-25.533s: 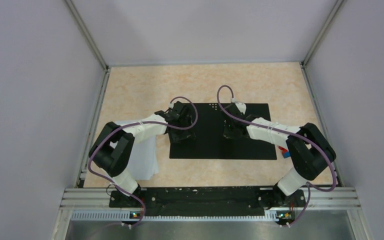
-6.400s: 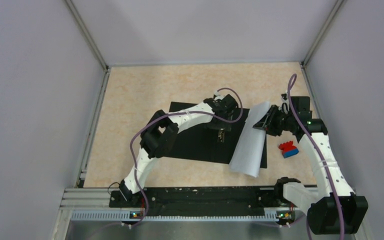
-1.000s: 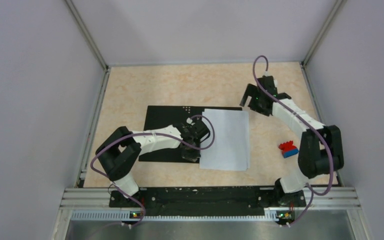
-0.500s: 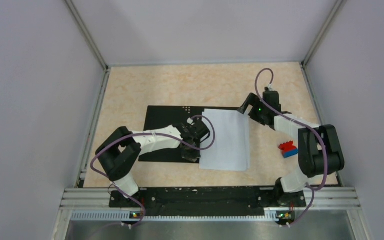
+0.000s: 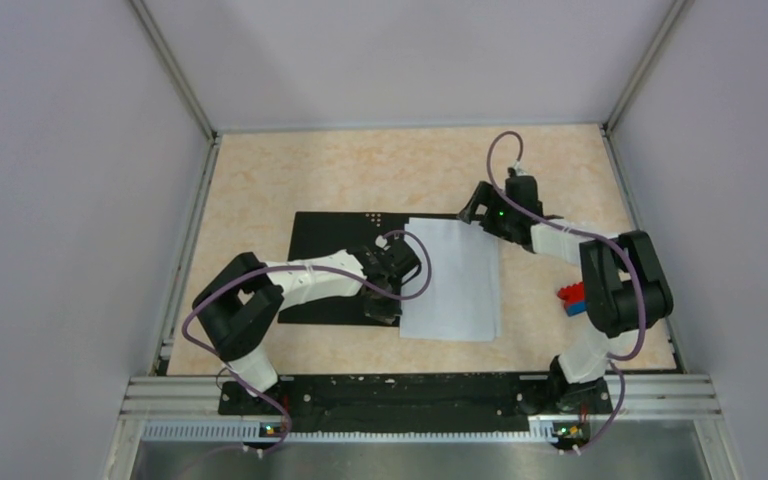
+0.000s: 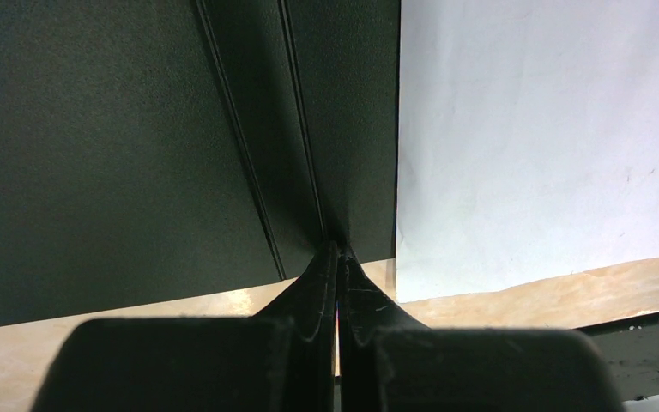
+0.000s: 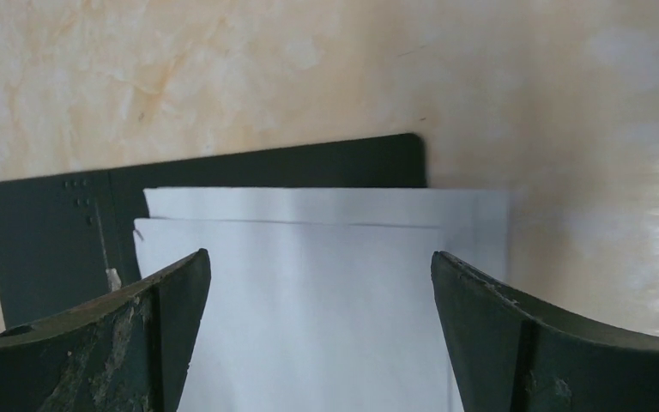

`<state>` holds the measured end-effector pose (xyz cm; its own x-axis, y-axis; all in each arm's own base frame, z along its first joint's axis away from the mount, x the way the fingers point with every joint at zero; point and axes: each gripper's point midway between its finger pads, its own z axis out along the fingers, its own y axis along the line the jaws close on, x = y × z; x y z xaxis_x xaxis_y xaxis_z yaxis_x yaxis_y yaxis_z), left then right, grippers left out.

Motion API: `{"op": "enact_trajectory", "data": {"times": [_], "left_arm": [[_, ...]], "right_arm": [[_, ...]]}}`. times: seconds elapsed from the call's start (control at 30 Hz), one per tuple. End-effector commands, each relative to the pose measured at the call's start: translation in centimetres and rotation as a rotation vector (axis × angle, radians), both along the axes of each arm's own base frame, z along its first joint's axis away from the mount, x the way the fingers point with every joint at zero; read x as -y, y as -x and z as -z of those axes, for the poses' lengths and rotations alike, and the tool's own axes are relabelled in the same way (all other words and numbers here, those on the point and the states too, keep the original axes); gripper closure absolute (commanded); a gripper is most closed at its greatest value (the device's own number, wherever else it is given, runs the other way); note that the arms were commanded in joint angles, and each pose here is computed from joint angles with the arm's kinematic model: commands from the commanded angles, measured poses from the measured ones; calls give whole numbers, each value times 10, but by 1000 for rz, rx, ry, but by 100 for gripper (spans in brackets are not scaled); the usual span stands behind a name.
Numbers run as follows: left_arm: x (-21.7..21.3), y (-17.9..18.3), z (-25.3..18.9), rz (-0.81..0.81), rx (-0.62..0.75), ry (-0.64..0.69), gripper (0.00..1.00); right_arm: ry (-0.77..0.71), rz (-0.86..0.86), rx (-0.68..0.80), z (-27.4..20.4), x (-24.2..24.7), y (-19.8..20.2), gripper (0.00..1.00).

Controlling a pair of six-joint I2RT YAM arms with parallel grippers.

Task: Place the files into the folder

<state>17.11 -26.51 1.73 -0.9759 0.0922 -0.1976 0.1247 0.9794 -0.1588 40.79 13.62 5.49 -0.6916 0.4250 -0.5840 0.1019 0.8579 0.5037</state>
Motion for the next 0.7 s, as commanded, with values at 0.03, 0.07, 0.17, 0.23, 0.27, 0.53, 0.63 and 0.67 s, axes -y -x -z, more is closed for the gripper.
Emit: {"op": "enact_trajectory", "data": {"times": [0.03, 0.07, 0.17, 0.23, 0.27, 0.53, 0.63, 0.67], "left_arm": [[7, -5, 6, 11, 15, 5, 100], [6, -5, 6, 11, 15, 3, 100], [5, -4, 6, 12, 15, 2, 100], [4, -3, 7, 12, 14, 0, 100], [4, -3, 6, 11, 16, 0, 100], [3, -3, 5, 13, 19, 1, 100], [3, -4, 4, 14, 20, 2, 100], [3, -4, 4, 12, 20, 1, 100]], "right_arm": [[23, -39, 48, -20, -30, -7, 1], [31, -31, 43, -19, -29, -7, 1], [73, 5, 47, -25, -19, -9, 1], [91, 39, 60, -32, -7, -12, 1], [94, 58, 66, -36, -1, -13, 1], [74, 72, 82, -27, 28, -30, 1], [62, 46, 69, -17, 23, -34, 1], [54, 35, 60, -14, 21, -33, 1]]}}
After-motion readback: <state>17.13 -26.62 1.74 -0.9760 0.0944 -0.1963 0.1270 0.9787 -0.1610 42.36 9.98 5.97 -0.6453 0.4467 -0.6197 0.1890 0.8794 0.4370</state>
